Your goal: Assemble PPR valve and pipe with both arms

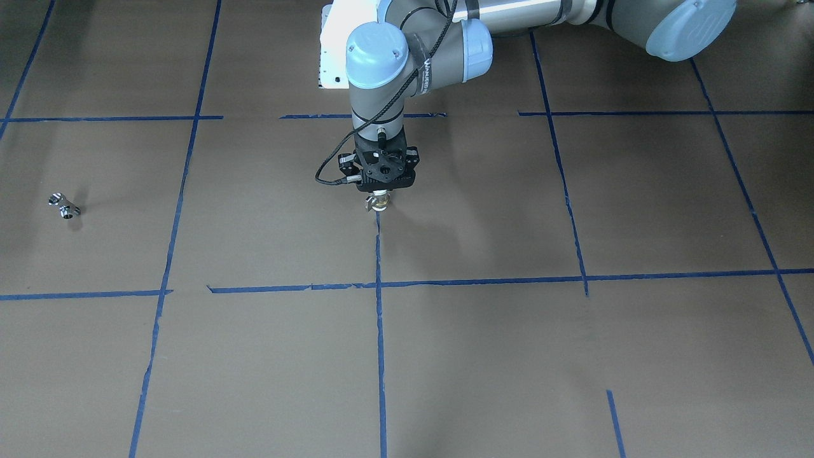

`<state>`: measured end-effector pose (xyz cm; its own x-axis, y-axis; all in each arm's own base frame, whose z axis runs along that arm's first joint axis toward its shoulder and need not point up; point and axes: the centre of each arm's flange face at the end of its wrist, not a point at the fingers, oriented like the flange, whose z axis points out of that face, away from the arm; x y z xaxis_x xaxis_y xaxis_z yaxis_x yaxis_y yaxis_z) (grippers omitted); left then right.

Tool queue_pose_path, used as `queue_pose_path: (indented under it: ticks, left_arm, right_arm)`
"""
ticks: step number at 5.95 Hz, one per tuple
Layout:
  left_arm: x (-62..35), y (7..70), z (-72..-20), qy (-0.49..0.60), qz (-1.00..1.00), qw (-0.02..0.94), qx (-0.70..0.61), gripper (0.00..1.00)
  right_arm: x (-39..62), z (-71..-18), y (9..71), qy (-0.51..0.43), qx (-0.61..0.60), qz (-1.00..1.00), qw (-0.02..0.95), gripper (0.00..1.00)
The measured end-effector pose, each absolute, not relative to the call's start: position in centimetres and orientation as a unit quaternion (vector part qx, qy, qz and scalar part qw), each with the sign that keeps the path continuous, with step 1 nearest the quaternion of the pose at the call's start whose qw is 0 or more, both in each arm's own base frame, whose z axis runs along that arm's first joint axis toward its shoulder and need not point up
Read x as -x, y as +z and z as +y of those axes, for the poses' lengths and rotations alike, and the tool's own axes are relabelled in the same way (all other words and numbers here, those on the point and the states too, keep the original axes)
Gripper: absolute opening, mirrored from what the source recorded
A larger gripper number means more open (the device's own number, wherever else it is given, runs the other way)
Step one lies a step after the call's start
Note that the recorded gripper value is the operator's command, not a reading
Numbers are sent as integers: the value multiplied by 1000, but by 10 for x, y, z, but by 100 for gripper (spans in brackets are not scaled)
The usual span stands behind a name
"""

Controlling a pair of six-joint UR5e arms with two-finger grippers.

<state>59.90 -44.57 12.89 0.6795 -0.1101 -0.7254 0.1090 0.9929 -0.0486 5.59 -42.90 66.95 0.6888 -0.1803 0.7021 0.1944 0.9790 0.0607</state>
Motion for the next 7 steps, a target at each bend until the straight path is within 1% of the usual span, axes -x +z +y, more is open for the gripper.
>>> queue_pose_path:
  ticks: [1, 2, 4, 6, 7]
  left_arm:
    - [-599, 130, -445, -60, 395, 917, 1, 52]
    - [-600, 133, -445, -60, 394, 917, 2, 64]
    - [-600, 135, -444, -58, 395, 917, 1, 100]
    - [-580, 120, -449, -53, 410, 910, -11, 100]
    - [-551, 130, -455, -39, 416, 908, -18, 100]
  right_arm:
    - [-56, -429, 670, -102, 9, -381, 919, 100]
    - [-55, -429, 670, -103, 10, -381, 919, 100]
    - [-54, -429, 670, -104, 10, -381, 919, 100]
    - [-53, -433, 666, -107, 6, -381, 919, 100]
    - [-52, -439, 659, -111, 0, -381, 918, 100]
